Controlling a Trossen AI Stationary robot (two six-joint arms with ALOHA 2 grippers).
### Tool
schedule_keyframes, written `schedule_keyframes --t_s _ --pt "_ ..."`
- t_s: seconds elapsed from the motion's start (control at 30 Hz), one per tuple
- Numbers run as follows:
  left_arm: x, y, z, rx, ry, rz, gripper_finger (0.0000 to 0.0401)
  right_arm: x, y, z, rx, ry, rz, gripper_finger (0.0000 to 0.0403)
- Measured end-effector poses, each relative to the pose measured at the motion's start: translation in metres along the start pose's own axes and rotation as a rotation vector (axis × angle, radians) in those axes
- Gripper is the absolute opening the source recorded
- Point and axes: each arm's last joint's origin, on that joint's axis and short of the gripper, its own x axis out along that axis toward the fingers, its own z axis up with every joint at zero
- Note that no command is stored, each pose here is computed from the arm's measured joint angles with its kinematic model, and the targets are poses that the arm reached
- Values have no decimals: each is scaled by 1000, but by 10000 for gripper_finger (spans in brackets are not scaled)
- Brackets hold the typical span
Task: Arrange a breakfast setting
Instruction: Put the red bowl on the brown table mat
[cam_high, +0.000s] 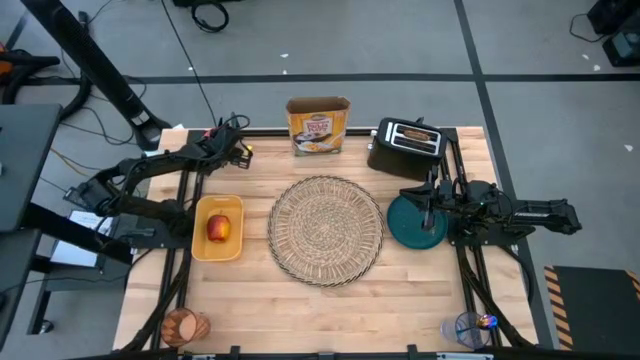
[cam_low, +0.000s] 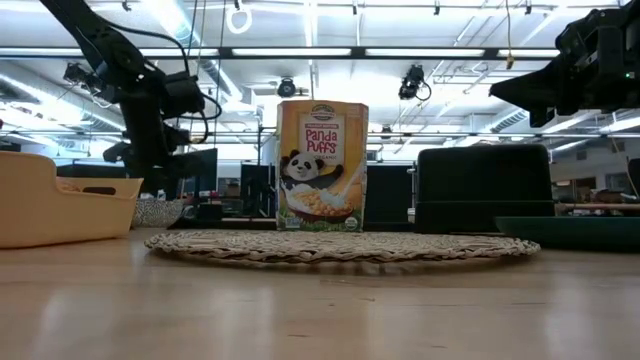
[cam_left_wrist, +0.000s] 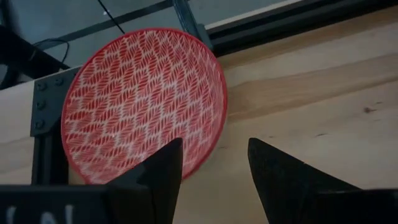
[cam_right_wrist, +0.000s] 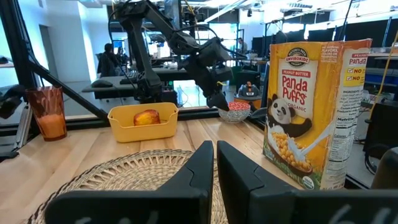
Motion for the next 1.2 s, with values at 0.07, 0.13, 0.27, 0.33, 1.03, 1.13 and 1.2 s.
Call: schedule_keyframes --t_s 0.07,0.13,0.27,0.33,1.03,1.13,1.2 --pt "4 1 0 14 7 10 189 0 0 0 0 1 0 30" --pt "8 2 1 31 7 15 189 0 0 0 0 0 0 30" --pt "13 3 1 59 26 14 189 0 0 0 0 0 0 30" --pt "17 4 0 63 48 -4 186 0 0 0 0 0 0 30" --pt "20 5 -5 146 111 -55 55 0 0 0 0 1 0 30" --pt "20 5 -5 157 109 -54 30 0 0 0 0 0 0 30" --pt "20 4 -5 168 105 -50 22 0 0 0 0 0 0 30"
